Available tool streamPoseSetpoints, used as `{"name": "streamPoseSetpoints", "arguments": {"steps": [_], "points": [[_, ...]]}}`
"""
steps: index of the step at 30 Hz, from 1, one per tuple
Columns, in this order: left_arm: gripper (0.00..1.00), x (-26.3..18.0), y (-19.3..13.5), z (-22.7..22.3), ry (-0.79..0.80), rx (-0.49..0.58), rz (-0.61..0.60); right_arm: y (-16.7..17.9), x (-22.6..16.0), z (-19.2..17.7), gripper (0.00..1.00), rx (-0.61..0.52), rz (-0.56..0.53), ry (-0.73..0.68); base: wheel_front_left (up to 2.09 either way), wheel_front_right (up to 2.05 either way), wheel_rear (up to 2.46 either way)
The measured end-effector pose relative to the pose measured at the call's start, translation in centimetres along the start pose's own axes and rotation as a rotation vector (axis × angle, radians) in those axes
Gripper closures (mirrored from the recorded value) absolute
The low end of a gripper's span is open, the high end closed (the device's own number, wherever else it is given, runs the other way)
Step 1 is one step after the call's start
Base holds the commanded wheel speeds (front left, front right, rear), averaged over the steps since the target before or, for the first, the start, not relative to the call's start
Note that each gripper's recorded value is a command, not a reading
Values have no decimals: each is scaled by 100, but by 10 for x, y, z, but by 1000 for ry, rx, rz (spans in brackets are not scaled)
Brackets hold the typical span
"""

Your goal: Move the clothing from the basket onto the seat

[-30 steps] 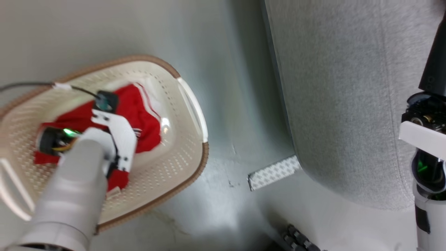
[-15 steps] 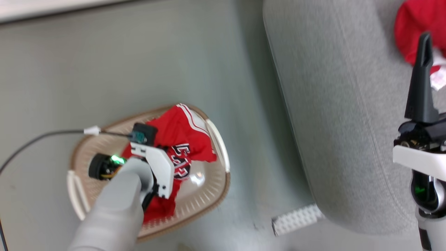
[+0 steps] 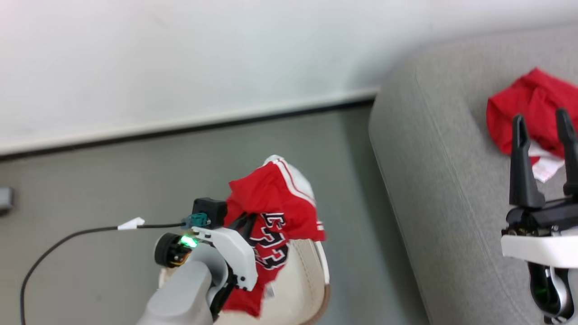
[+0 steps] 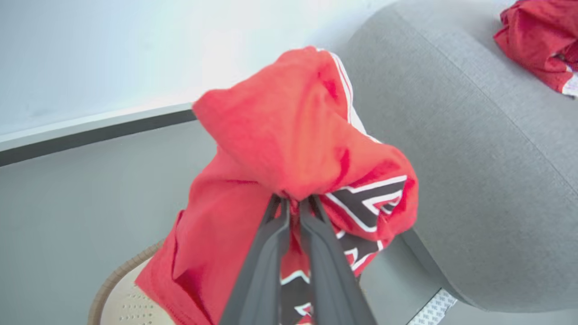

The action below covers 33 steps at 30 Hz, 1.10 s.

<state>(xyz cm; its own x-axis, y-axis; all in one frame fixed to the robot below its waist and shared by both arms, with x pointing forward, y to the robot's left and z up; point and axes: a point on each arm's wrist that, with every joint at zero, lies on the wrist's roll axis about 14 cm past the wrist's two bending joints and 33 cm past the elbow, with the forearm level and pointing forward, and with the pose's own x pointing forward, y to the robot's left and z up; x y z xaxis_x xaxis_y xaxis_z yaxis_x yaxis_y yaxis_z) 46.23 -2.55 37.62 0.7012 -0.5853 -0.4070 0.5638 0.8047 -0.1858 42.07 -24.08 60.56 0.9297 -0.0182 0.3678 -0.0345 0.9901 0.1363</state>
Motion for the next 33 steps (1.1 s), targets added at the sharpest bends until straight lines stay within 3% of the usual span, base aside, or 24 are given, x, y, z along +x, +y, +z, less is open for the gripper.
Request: {"name": "streamPoseSetpoints", "arguments": {"steps": [8,19,26,33], "points": [[100,-43,-19,88,-267,-7,-6,16,-24,24,0,32,31,-36,0,0,0],[100,-107,-34,201,-588,14,-42,35,-46,30,0,66,75,-33,0,0,0],[100,-118,-43,227,-638,22,-63,50,-49,18,0,82,114,5,0,0,0],[100,-118,-51,231,-635,26,-89,96,-61,-19,0,111,291,143,0,0,0]]}}
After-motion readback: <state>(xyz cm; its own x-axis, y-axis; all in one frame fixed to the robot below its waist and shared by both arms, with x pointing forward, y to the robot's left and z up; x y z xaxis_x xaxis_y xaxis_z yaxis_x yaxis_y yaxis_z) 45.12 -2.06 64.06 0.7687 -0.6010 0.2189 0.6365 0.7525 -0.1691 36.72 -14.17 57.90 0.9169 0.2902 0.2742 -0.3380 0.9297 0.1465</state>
